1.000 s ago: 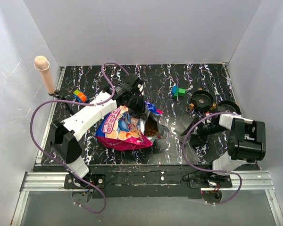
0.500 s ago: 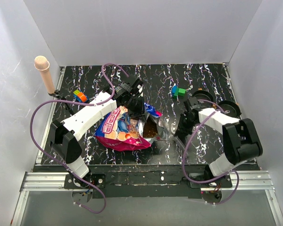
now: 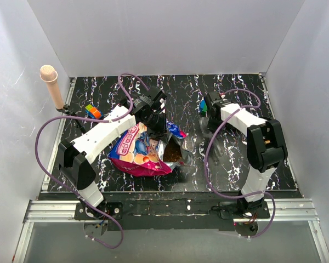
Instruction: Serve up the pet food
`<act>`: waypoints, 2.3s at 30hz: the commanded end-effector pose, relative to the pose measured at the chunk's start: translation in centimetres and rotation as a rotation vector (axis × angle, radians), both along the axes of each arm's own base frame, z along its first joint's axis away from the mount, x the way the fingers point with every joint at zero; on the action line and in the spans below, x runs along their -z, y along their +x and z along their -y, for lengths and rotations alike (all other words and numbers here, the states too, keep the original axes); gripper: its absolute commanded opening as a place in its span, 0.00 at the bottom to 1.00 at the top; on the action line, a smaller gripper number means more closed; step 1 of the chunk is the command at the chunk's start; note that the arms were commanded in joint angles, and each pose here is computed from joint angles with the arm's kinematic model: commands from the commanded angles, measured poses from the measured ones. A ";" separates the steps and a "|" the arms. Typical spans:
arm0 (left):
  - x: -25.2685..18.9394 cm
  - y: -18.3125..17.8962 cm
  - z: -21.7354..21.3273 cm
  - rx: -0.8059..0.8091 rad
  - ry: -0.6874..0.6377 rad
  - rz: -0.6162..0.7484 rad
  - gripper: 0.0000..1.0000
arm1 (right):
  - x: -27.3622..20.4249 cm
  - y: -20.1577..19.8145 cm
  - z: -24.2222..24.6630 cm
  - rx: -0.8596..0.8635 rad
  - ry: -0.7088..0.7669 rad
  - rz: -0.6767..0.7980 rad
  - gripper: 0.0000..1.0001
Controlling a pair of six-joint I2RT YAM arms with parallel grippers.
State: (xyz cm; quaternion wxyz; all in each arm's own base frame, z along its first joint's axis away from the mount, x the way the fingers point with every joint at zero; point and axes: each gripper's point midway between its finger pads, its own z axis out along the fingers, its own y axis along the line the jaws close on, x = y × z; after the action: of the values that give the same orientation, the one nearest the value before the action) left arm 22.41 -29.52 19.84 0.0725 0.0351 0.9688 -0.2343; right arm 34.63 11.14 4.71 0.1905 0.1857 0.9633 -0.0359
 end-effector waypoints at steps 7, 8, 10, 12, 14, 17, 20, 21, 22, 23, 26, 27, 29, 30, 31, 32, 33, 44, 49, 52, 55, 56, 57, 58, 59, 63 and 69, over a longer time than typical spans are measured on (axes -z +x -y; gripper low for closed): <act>-1.9 -2.0 -0.9 -0.001 0.002 -0.055 0.00 | 0.7 3.2 0.2 0.034 -0.090 0.018 0.03; -1.9 -2.1 -0.9 0.000 0.003 -0.059 0.00 | 0.8 3.3 -0.5 0.020 -0.056 0.025 0.05; -2.1 -2.2 -0.9 0.002 -0.001 -0.055 0.00 | 0.8 3.2 -1.3 0.019 -0.012 0.037 0.12; -2.2 -2.3 -1.1 0.000 -0.001 -0.051 0.00 | 0.7 3.0 -1.4 0.021 0.004 0.043 0.19; -2.4 -2.5 -1.2 0.004 -0.003 -0.050 0.00 | 0.8 2.9 -1.7 0.005 0.024 0.048 0.23; -2.4 -2.8 -1.3 0.006 -0.008 -0.050 0.00 | 1.0 2.3 -1.9 -0.009 0.047 0.045 0.32; -2.5 -3.1 -1.4 0.007 -0.010 -0.053 0.00 | 0.3 2.1 -2.3 -0.037 0.081 0.066 0.36; -2.5 -3.3 -1.4 0.009 -0.009 -0.052 0.00 | -0.1 2.1 -2.4 -0.044 0.095 0.080 0.37; -2.6 -3.3 -1.5 0.009 -0.010 -0.050 0.00 | -0.6 2.0 -2.6 -0.052 0.114 0.090 0.39; -2.6 -3.3 -1.5 0.009 -0.012 -0.048 0.00 | -1.2 1.9 -2.6 -0.053 0.132 0.098 0.40; -2.5 -3.5 -1.6 0.016 -0.015 -0.055 0.00 | -2.7 1.2 -2.8 -0.078 0.191 0.108 0.43; -2.5 -3.7 -1.6 0.022 -0.016 -0.059 0.00 | -3.4 1.0 -2.7 -0.085 0.197 0.120 0.46; -2.4 -3.9 -1.7 0.026 -0.015 -0.063 0.00 | -4.7 0.7 -2.8 -0.119 0.229 0.143 0.51; -2.5 -4.0 -1.7 0.028 -0.019 -0.063 0.00 | -5.3 0.5 -2.8 -0.127 0.238 0.154 0.55; -2.4 -4.1 -1.7 0.029 -0.018 -0.065 0.00 | -5.8 0.2 -2.9 -0.146 0.263 0.159 0.59; -2.6 -4.1 -1.8 0.031 -0.020 -0.063 0.00 | -6.2 -0.2 -3.3 -0.178 0.309 0.165 0.62; -2.7 -4.2 -1.7 0.034 -0.022 -0.062 0.00 | -6.6 -0.5 -3.8 -0.216 0.366 0.178 0.66; -2.8 -4.8 -1.7 0.057 -0.034 -0.084 0.00 | -4.9 -1.7 -5.8 -0.519 0.850 0.347 0.73; -2.7 -5.2 -1.9 0.064 -0.033 -0.091 0.00 | -2.9 -0.9 -5.6 -0.511 0.883 0.350 0.72; -2.7 -5.2 -2.1 0.068 -0.029 -0.093 0.00 | -1.4 -1.3 -5.7 -0.481 0.913 0.327 0.71; -2.7 -5.2 -2.1 0.072 -0.025 -0.091 0.00 | -0.3 -2.2 -6.1 -0.447 0.956 0.321 0.70; -2.6 -5.3 -2.1 0.075 -0.025 -0.091 0.00 | -0.1 -2.4 -6.2 -0.439 0.963 0.325 0.70; -2.5 -5.2 -2.1 0.076 -0.024 -0.093 0.00 | 0.1 -2.7 -6.3 -0.434 0.963 0.334 0.69; -2.5 -5.3 -2.1 0.079 -0.023 -0.096 0.00 | 0.3 -3.2 -6.4 -0.432 0.965 0.336 0.69; -2.4 -5.3 -2.0 0.081 -0.023 -0.097 0.00 | 0.5 -3.4 -6.6 -0.433 0.967 0.340 0.69; -2.2 -5.2 -1.8 0.084 -0.021 -0.108 0.00 | 2.0 -3.7 -7.6 -0.420 0.943 0.345 0.67; -2.0 -5.3 -2.4 0.101 0.011 -0.112 0.00 | 3.9 -3.1 -8.3 -0.342 0.746 0.402 0.55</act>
State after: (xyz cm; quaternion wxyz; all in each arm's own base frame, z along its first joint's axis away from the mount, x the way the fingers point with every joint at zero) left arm 19.61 -28.04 19.88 0.0358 0.0603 0.9724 -0.2226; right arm 31.05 20.06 3.65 0.2573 0.0443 0.8419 0.4722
